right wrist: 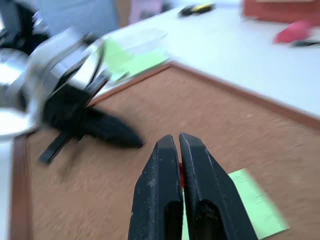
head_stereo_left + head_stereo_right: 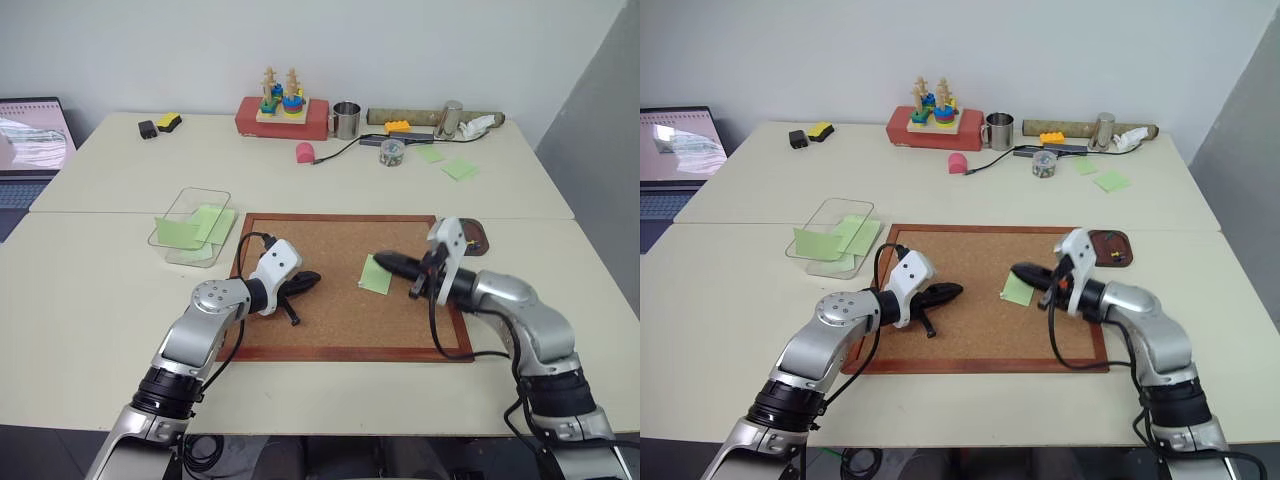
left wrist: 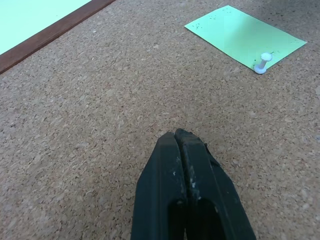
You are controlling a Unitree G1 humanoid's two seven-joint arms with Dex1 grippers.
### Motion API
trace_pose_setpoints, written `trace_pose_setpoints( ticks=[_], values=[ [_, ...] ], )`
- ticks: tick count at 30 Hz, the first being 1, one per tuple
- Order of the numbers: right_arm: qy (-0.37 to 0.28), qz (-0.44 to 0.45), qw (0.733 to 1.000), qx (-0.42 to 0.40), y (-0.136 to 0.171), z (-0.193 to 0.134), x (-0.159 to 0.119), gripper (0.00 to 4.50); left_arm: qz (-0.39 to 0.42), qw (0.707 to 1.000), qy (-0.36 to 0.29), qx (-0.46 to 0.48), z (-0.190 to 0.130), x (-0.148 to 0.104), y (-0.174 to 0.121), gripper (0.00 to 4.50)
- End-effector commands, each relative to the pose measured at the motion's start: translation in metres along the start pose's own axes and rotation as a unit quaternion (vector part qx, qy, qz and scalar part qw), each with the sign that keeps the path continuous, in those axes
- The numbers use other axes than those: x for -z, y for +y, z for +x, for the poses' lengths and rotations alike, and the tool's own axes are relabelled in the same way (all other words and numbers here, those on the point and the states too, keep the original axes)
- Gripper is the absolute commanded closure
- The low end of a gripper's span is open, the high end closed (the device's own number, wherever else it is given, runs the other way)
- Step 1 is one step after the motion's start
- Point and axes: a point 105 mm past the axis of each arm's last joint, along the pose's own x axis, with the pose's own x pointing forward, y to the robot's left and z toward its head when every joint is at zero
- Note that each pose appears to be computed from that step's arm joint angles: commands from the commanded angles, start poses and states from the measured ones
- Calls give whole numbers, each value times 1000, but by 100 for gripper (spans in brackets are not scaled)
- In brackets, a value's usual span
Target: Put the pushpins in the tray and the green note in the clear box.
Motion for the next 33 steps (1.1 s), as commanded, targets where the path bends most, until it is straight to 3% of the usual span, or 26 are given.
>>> trace_pose_setpoints(
  ticks=[1, 5, 9, 18, 28, 33],
  values=[
    [-36, -12, 990, 137, -57, -13, -24, 444, -8, 999, 21, 25, 2, 13, -12, 450],
    [-38, -17, 971, 235, -101, -27, -31, 444, -7, 999, 21, 23, 2, 12, -12, 450],
    [-13, 5, 953, 303, -130, -41, -18, 444, -5, 1000, 19, 21, 2, 12, -11, 450],
    [19, 42, 945, 325, -135, -47, 9, 444, -5, 1000, 19, 20, 2, 12, -10, 450],
    [31, 77, 938, 337, -138, -53, 20, 444, -3, 1000, 20, 21, 1, 11, -9, 450],
    [30, 83, 937, 338, -138, -54, 21, 361, -2, 1000, 20, 22, 1, 10, -8, 450]
  ],
)
